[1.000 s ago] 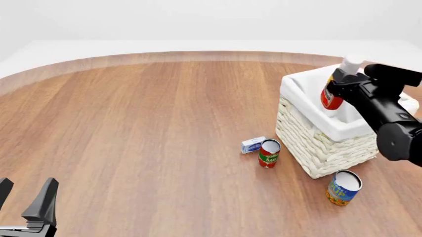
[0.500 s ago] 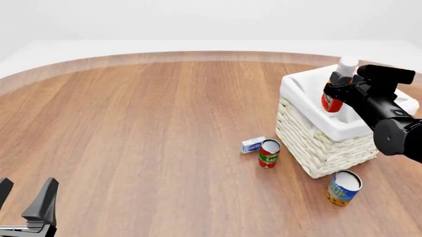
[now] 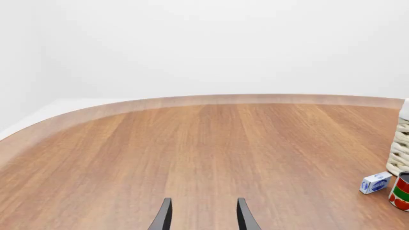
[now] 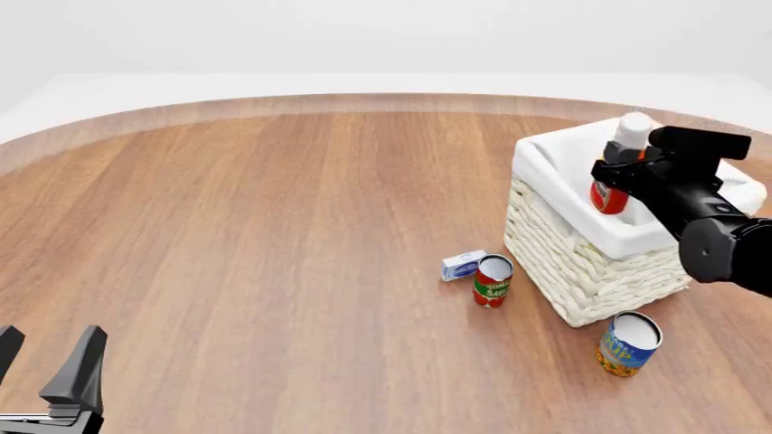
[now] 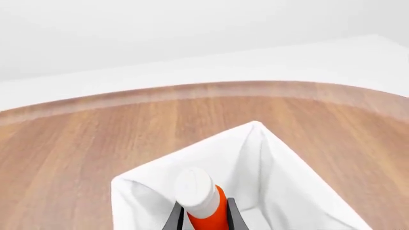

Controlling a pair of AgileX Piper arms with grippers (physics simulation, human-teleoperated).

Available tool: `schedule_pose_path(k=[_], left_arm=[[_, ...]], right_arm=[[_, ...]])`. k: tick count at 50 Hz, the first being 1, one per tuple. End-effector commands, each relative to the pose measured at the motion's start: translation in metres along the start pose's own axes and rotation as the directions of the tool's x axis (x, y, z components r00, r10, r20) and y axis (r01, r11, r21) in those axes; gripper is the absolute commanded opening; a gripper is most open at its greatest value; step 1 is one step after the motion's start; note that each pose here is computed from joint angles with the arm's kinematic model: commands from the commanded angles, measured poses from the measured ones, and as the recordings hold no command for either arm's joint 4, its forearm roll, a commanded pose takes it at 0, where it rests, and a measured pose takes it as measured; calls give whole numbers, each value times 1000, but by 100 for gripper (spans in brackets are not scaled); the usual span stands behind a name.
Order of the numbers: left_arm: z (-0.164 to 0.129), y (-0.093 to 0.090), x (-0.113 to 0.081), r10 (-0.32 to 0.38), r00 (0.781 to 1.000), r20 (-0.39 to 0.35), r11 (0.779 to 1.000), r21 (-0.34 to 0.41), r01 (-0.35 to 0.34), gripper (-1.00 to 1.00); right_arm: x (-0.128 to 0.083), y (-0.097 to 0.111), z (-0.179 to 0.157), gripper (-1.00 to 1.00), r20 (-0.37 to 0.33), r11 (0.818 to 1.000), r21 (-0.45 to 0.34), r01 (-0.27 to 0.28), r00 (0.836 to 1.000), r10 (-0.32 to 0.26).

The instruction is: Pick up the ketchup, and put it in the basket.

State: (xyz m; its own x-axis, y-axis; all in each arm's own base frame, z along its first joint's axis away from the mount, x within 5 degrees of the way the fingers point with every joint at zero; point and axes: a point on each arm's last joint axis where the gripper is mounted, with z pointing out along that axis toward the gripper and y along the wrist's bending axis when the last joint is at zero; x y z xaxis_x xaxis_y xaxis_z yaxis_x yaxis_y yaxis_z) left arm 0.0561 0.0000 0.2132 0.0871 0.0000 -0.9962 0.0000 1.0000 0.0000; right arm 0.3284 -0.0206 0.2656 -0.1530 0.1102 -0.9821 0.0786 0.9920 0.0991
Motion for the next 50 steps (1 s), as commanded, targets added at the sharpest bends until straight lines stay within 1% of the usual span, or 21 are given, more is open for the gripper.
schedule_pose_path(k=[1, 20, 21, 50], left_arm=[[0, 0, 0, 0, 1000, 0, 1000, 0, 0, 100], [0, 0, 0, 0, 1000, 0, 1000, 0, 0, 100], [0, 0, 0, 0, 1000, 0, 1000, 0, 0, 100], [0, 0, 0, 0, 1000, 0, 1000, 0, 0, 100]], right_arm=[[1, -4, 3, -100, 0, 1000, 12, -12, 1000, 12], [7, -3, 2, -100, -2, 1000, 7, -23, 1000, 23], [7, -3, 2, 100, -3, 1000, 7, -23, 1000, 23], [8, 2, 3, 100, -1, 1000, -8, -28, 1000, 28]])
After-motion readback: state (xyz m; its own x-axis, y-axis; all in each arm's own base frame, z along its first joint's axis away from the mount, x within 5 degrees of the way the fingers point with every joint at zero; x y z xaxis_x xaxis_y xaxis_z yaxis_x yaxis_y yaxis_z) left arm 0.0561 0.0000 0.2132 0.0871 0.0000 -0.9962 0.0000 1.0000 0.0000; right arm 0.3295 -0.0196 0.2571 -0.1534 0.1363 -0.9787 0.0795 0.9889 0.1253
